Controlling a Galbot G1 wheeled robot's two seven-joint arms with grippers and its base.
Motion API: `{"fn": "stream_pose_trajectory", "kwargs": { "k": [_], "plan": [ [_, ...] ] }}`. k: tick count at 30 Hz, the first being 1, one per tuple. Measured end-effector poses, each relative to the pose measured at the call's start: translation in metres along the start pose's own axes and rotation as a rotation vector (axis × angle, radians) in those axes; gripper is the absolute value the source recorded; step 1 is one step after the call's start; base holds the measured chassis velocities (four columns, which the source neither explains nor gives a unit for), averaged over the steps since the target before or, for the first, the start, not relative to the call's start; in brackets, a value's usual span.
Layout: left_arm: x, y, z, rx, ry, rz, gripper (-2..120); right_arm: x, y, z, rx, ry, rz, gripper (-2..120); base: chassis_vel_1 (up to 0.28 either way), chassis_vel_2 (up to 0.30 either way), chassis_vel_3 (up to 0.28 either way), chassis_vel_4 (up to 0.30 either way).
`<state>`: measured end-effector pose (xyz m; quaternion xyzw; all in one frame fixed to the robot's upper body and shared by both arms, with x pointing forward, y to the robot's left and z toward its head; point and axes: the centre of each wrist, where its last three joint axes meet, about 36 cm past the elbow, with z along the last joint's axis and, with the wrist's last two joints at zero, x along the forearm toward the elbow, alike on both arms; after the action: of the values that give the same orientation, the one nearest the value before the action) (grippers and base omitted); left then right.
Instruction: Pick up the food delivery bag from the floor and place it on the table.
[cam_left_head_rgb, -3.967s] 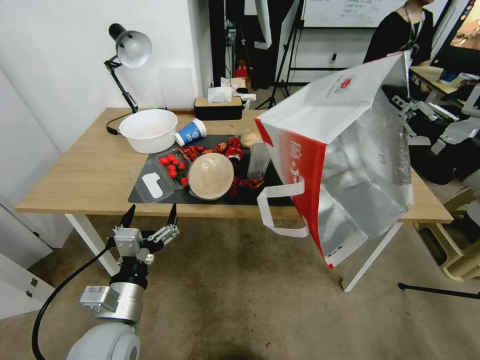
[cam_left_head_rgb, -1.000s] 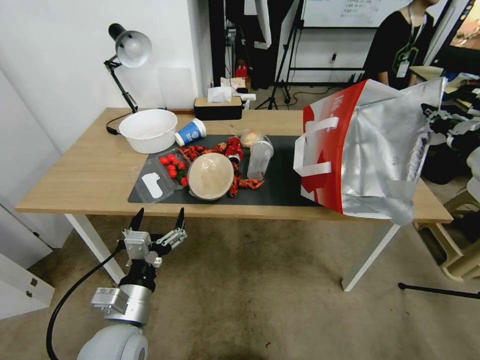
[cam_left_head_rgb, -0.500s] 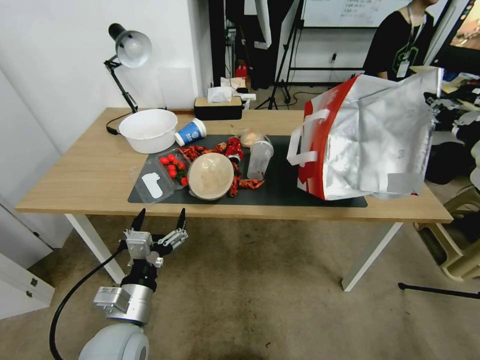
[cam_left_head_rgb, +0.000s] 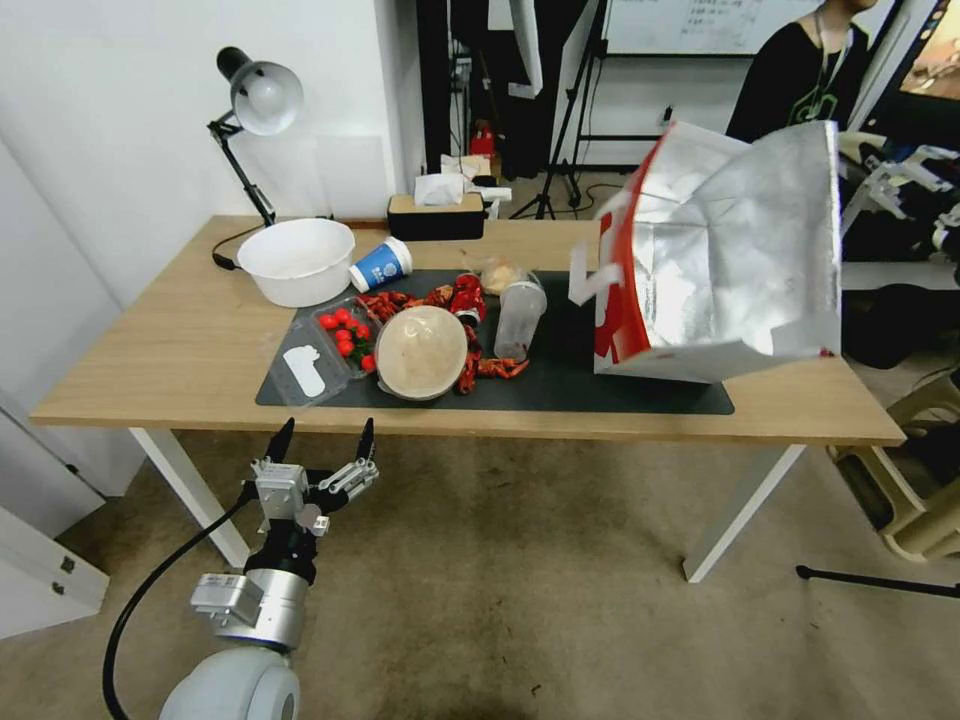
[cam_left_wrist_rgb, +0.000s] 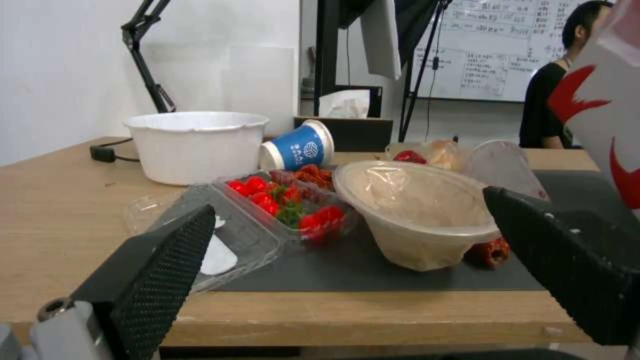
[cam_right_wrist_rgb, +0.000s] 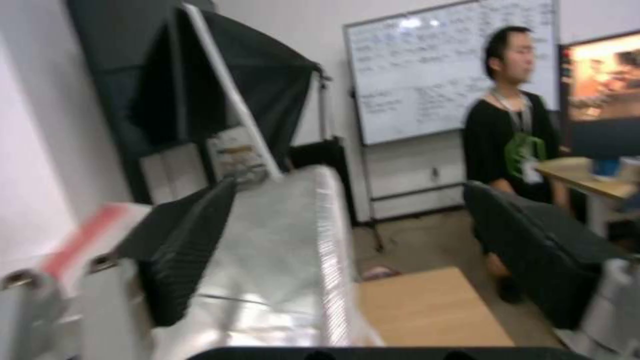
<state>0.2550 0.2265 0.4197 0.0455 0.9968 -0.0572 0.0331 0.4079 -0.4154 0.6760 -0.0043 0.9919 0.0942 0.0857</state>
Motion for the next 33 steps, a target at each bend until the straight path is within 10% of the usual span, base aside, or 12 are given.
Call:
{"fn": "stream_pose_trajectory", "kwargs": {
  "k": [17,33],
  "plan": [
    [0.003,0.004,-0.004,-0.011,-0.012,-0.008,100,0.054,0.034,0.064,0.003,-0.107,-0.339,100,0.000,0.000,0.000,0.000],
    [0.004,0.007,-0.001,-0.015,-0.012,-0.013,100,0.149,0.054,0.150,0.297,-0.026,-0.241,100,0.000,0.000,0.000,0.000]
  ]
}}
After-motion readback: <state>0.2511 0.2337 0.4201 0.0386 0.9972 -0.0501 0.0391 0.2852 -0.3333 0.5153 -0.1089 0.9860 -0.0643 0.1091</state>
